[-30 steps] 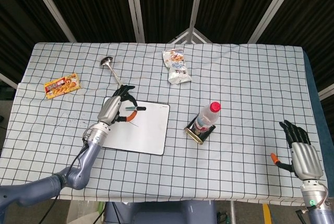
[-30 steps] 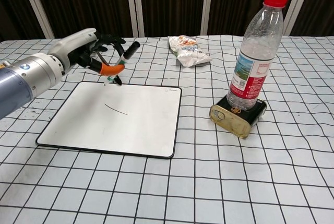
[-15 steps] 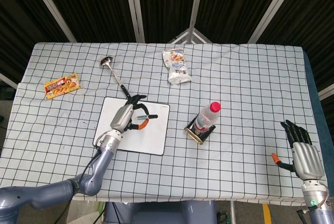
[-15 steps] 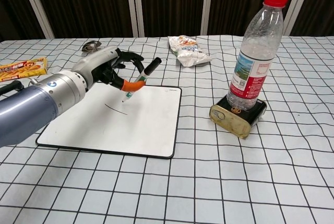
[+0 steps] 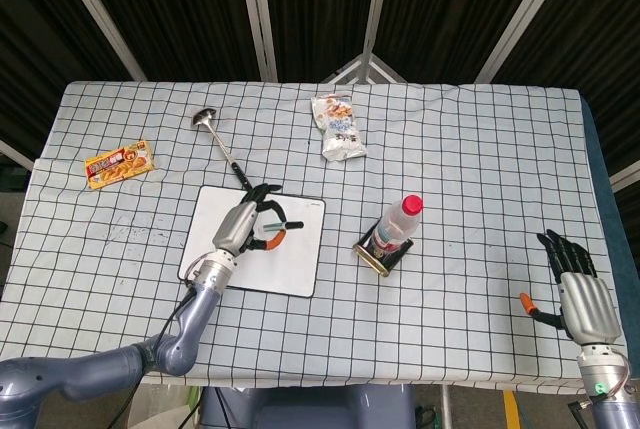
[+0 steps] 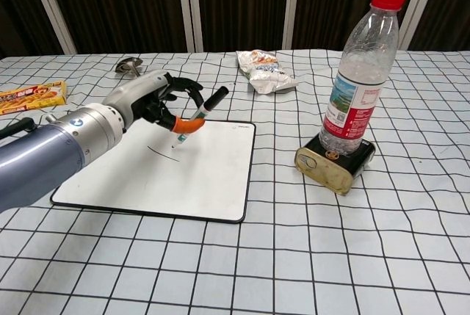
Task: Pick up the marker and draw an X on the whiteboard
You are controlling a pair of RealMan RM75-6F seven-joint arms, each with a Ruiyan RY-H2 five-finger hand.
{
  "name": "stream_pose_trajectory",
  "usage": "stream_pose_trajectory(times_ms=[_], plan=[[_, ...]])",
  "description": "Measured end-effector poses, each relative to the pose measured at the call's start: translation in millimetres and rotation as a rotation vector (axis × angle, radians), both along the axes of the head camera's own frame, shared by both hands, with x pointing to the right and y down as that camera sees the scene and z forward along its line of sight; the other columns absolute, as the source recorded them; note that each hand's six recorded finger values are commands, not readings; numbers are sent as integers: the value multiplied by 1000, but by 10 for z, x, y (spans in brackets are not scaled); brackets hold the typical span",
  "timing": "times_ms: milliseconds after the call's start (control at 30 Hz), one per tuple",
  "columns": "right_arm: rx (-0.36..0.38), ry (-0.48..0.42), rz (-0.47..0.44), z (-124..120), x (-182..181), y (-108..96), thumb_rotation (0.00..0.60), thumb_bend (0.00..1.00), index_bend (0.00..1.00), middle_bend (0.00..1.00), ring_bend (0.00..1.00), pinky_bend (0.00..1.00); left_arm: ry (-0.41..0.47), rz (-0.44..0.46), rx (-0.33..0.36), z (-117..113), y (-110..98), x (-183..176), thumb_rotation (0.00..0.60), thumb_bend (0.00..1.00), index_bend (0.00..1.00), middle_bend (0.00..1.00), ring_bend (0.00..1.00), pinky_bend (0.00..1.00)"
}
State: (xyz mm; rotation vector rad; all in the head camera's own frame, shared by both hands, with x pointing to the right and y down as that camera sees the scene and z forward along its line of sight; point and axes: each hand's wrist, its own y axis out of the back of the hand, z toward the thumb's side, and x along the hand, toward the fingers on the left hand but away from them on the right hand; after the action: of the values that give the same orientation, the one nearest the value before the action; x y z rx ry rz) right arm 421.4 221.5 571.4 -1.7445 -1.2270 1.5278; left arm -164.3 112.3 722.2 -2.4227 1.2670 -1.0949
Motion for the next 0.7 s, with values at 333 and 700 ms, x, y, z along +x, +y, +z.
stream_pose_trajectory(times_ms=[333,700], plan=[[-3,-2,0,2,-3,4,600,311,0,0,0,0,-33,9,-16,47,88,-134,600,558,690,102,0,0],[-1,-3,4,2,-17,8,600,312,0,0,0,0,-39,-15,-54,-46,303,-465,600,558,690,102,0,0]])
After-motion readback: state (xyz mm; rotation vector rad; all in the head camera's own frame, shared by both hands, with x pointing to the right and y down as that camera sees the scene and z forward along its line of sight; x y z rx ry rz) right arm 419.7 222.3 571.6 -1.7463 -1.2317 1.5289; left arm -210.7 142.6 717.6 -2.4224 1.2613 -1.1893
